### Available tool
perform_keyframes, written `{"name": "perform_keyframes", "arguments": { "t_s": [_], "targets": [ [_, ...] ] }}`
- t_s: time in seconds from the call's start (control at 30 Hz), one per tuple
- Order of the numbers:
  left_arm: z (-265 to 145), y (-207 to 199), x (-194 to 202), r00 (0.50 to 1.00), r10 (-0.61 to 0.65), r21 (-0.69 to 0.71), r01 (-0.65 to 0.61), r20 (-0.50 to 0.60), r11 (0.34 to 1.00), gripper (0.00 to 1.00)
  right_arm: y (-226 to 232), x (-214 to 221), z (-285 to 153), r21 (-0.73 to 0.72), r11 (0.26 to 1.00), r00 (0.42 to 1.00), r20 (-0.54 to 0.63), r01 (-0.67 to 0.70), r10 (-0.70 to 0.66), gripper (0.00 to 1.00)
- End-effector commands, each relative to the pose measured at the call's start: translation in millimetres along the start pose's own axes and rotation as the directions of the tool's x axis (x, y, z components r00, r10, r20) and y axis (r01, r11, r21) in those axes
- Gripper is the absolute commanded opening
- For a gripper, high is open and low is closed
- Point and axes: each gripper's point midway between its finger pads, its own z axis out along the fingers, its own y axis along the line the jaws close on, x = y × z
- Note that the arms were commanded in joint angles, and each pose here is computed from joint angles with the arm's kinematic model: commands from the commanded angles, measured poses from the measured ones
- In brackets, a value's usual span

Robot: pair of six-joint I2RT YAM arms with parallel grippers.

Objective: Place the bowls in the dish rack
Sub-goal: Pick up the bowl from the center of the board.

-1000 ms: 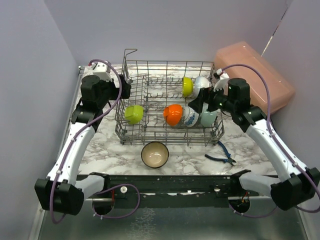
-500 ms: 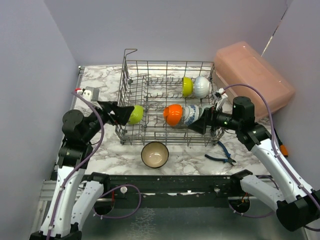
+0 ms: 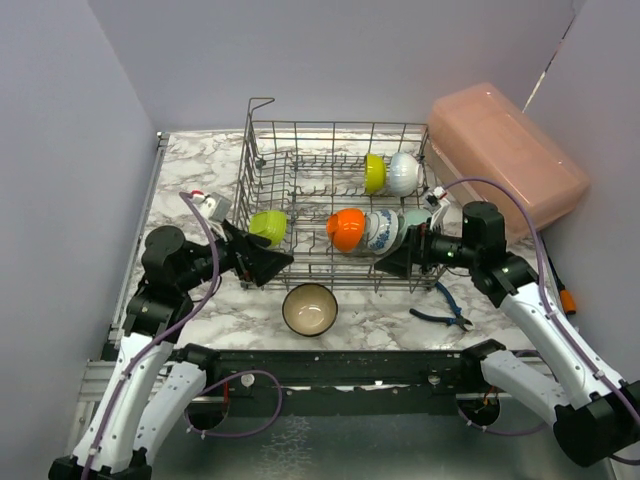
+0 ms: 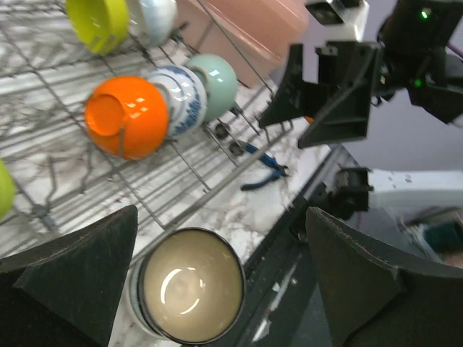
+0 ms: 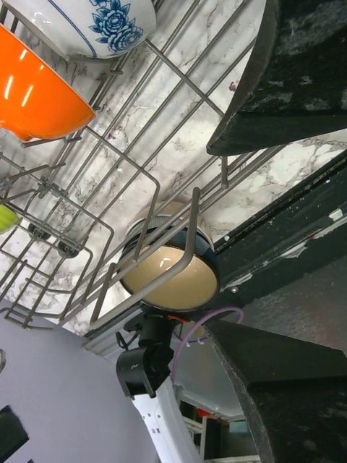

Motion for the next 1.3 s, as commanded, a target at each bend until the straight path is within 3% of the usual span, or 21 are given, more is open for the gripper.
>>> {"name": "perform_keyframes", "arguments": {
  "t_s": [0.0,0.23,0.4,0.5,0.73,0.9,1.1,1.27],
  "targets": [
    [11.6,-23.9,18.3,0.991,0.007,0.139,0.011,-0.132,0.99,0.99,1.0,-0.6,4.7,-0.029,1.0,1.0,0.0,-0.002,0.002,1.0],
    [39.0,-48.2,68.6,0.94,0.08,0.247,0.005,-0.333,0.969,0.99,-7.6,-3.6,9.3,0.004,1.0,1.0,0.016,-0.022,0.022,1.0],
    [37.7,-58.3,134.7,0.833,0.162,0.227,-0.045,-0.529,0.973,0.95,-16.3,-3.8,11.8,0.042,0.998,0.999,0.021,-0.039,0.039,1.0],
    [36.1,-57.7,159.2,0.792,0.158,0.167,-0.071,-0.589,0.983,0.88,-21.1,-3.9,13.0,0.063,0.997,0.999,0.025,-0.046,0.044,1.0],
    [30.0,-40.4,202.2,0.721,0.144,-0.038,-0.23,-0.677,0.972,0.78,-26.4,-4.6,13.4,0.091,0.995,0.998,0.031,-0.05,0.047,1.0],
    [26.3,-27.6,227.2,0.64,0.224,-0.095,-0.424,-0.735,0.901,0.76,-27.7,-6.9,12.5,0.105,0.993,0.999,0.036,-0.044,0.04,1.0],
    [31.0,-21.9,218.3,0.646,0.279,-0.143,-0.521,-0.711,0.842,0.6,-27.3,-7.5,8.9,0.118,0.992,0.999,0.039,-0.033,0.028,1.0],
    [30.5,-16.9,219.4,0.64,0.285,-0.15,-0.538,-0.714,0.83,0.54,-26.8,-7.2,6.9,0.123,0.992,0.999,0.041,-0.028,0.023,1.0]
  ]
}}
